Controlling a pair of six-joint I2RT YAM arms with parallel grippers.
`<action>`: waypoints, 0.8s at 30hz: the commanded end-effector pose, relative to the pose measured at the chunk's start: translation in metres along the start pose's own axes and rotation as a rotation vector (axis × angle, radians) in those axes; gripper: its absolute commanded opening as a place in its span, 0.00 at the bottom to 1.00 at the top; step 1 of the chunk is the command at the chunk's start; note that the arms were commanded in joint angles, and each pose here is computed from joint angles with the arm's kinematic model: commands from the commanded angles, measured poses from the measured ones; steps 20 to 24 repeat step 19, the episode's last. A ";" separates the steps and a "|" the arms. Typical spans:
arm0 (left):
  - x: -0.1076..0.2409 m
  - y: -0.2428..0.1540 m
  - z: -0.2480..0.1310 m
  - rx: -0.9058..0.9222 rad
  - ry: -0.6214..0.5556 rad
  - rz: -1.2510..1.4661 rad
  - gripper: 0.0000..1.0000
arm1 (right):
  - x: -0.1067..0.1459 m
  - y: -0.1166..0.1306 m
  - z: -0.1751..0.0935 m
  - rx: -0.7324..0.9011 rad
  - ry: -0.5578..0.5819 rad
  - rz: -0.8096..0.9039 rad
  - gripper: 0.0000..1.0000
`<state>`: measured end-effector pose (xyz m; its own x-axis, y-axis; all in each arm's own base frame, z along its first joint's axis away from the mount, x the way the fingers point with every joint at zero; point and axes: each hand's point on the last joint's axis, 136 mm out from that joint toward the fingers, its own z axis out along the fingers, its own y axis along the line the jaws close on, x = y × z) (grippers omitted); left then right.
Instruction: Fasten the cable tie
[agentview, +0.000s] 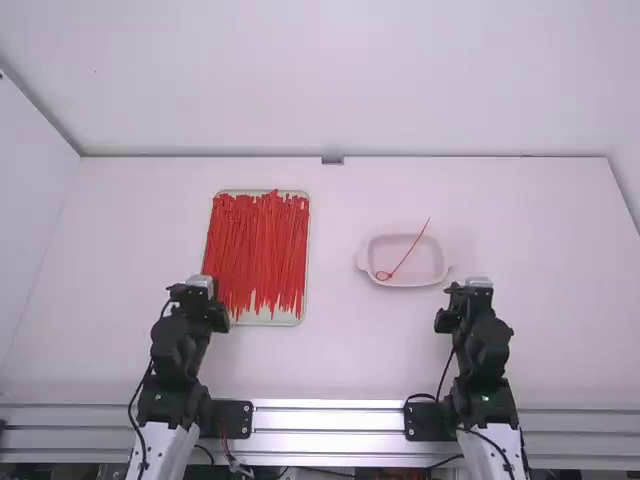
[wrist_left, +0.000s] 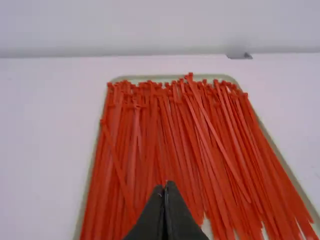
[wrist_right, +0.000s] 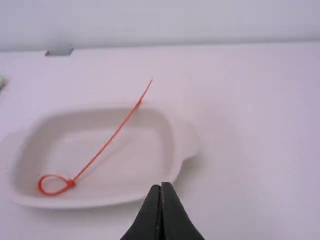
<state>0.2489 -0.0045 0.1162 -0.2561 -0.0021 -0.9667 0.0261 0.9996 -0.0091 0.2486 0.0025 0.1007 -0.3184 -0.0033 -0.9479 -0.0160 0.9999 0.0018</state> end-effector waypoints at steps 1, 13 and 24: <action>-0.001 0.004 -0.001 -0.028 -0.021 0.002 0.00 | -0.002 0.000 -0.002 0.000 -0.024 0.003 0.00; -0.030 0.004 -0.011 -0.027 -0.154 0.004 0.00 | -0.034 0.000 -0.013 0.000 -0.174 0.001 0.00; -0.030 0.004 -0.011 -0.027 -0.154 0.004 0.00 | -0.044 0.000 -0.018 0.000 -0.219 0.000 0.00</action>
